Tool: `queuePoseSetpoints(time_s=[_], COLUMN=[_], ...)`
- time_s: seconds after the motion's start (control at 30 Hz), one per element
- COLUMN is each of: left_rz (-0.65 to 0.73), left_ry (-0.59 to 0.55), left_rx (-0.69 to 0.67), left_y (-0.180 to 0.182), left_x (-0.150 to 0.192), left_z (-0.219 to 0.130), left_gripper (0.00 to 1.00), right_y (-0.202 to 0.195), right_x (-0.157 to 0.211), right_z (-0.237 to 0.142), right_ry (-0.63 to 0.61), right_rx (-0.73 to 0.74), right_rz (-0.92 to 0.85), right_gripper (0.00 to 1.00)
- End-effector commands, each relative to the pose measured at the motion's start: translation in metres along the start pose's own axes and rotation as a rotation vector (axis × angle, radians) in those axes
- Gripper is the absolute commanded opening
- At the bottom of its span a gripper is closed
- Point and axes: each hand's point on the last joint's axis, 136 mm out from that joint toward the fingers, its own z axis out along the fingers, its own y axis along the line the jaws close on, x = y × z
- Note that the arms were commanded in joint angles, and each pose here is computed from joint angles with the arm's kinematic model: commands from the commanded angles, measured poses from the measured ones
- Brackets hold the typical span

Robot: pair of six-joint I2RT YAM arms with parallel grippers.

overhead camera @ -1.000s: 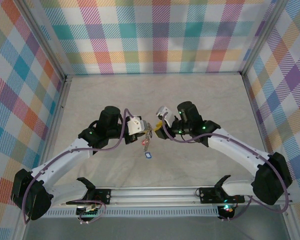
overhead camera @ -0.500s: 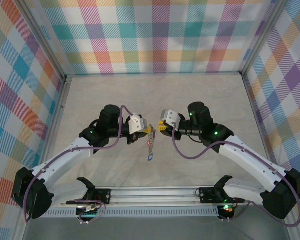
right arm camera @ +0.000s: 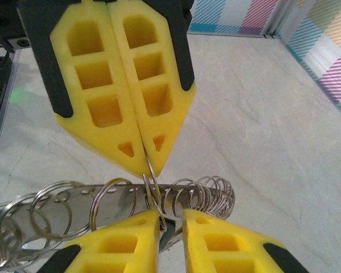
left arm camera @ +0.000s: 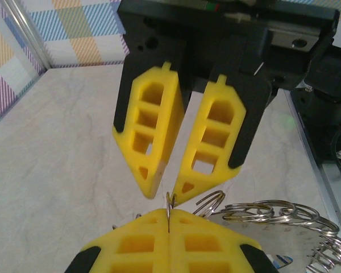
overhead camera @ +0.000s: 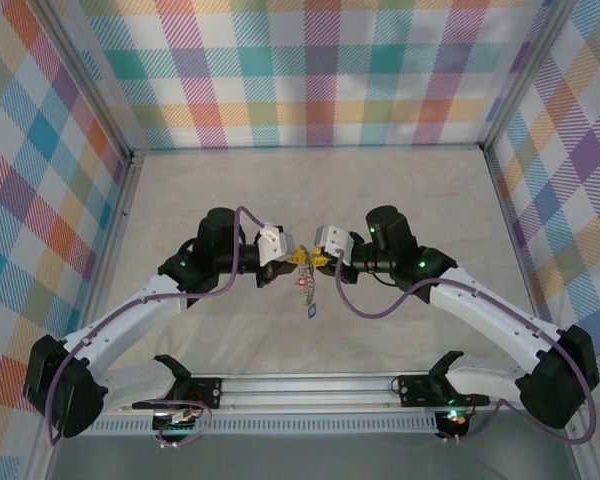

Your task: Put the keys on the keyring

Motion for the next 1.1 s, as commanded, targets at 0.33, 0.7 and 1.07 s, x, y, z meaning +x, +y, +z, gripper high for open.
queuePoseSetpoints(time_s=[0.33, 0.7, 1.07], left_rz=[0.059, 0.045, 0.048], left_ry=[-0.089, -0.109, -0.067], left_rx=[0.031, 0.062, 0.043], left_y=[-0.005, -0.008, -0.007], left_x=[-0.031, -0.034, -0.028], left_z=[0.004, 0.008, 0.007], left_gripper=[0.00, 0.00, 0.00], right_y=[0.009, 0.010, 0.012], right_x=[-0.017, -0.027, -0.020], right_z=[0.003, 0.000, -0.006], right_ry=[-0.079, -0.121, -0.062], right_rx=[-0.053, -0.060, -0.059], right_rz=[-0.059, -0.080, -0.093], right_gripper=[0.18, 0.20, 0.02])
